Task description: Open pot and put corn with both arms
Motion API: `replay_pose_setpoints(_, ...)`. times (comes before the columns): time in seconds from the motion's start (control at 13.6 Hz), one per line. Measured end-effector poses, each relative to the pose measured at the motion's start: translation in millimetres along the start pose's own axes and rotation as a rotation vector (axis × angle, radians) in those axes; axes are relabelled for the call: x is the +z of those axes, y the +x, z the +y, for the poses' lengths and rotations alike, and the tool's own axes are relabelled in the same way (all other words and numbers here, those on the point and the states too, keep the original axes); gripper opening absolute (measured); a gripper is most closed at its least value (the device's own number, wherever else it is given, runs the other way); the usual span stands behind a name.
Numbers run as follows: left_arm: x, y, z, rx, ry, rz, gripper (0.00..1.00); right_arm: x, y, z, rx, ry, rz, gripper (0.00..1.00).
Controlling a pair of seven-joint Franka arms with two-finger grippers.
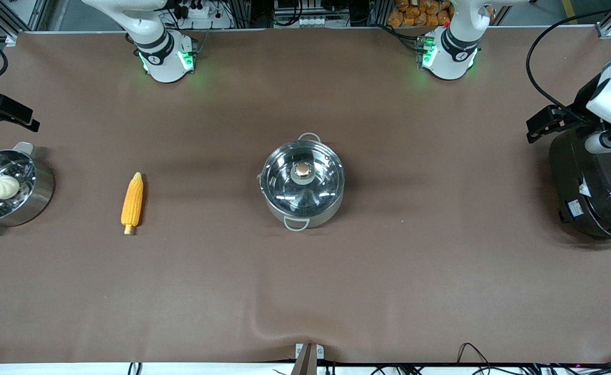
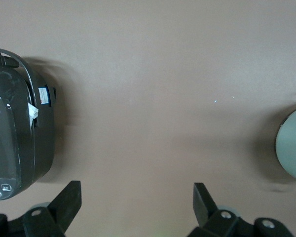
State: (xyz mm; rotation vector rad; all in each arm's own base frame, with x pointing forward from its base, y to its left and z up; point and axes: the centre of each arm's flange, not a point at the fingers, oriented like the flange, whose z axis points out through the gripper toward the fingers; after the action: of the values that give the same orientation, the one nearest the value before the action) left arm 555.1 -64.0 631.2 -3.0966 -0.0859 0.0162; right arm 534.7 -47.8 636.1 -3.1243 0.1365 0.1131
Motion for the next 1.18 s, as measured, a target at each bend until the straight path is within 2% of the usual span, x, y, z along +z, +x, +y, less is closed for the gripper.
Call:
replay_pose_setpoints(0.51,3,0,18,0.032,0.000,-0.004,1.00,4,0,0,0.000,0.000,-0.008,1.00)
replay_pose_setpoints(0.74,22,2,67,0.106,0.002,-0.037,1.00,29,11,-1,-0.001,0.000,-0.035,1.00)
replay_pose_setpoints(0.96,49,-10,153,0.092,0.012,-0.058,1.00,108,41,-2,-0.003,-0.001,-0.067,1.00)
replay_pose_setpoints(1.18,83,-25,240,-0.005,0.001,-0.041,1.00,210,60,-14,-0.024,-0.006,-0.093,1.00)
